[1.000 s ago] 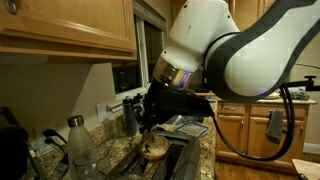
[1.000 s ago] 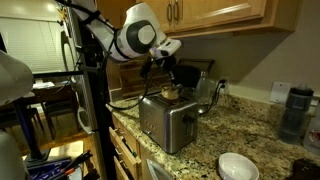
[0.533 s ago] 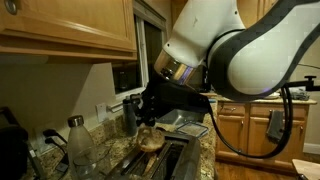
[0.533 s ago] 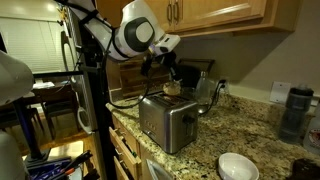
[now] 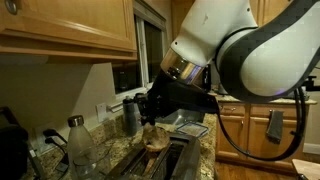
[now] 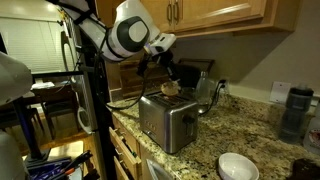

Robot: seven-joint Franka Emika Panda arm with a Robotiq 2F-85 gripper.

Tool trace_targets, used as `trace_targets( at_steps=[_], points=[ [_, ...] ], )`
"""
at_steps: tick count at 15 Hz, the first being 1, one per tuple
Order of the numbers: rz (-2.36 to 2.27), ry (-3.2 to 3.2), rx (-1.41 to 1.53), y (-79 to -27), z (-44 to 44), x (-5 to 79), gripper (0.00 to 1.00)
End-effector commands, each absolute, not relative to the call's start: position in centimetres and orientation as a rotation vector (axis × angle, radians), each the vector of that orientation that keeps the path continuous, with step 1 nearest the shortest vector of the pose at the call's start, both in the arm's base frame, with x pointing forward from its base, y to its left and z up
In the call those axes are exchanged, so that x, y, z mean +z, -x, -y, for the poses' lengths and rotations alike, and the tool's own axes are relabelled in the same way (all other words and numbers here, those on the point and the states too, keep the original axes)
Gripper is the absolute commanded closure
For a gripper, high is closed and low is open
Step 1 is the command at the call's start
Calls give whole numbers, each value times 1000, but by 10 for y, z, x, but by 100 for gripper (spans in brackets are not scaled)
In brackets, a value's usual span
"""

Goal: Put two slices of bread in the toaster

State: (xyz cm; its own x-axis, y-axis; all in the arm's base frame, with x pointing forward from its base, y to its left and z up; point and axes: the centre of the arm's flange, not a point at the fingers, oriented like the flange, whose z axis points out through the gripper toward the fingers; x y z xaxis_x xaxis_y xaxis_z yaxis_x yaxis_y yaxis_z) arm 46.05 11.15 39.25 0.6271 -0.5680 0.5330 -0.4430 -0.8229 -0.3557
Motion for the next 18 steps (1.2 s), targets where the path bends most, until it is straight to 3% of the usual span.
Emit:
trace_targets(
  at_steps=[1, 18],
  points=[
    [-851, 2655, -1006, -432, -103, 409, 91],
    [-724, 2577, -1152, -413, -102, 394, 91]
  ],
)
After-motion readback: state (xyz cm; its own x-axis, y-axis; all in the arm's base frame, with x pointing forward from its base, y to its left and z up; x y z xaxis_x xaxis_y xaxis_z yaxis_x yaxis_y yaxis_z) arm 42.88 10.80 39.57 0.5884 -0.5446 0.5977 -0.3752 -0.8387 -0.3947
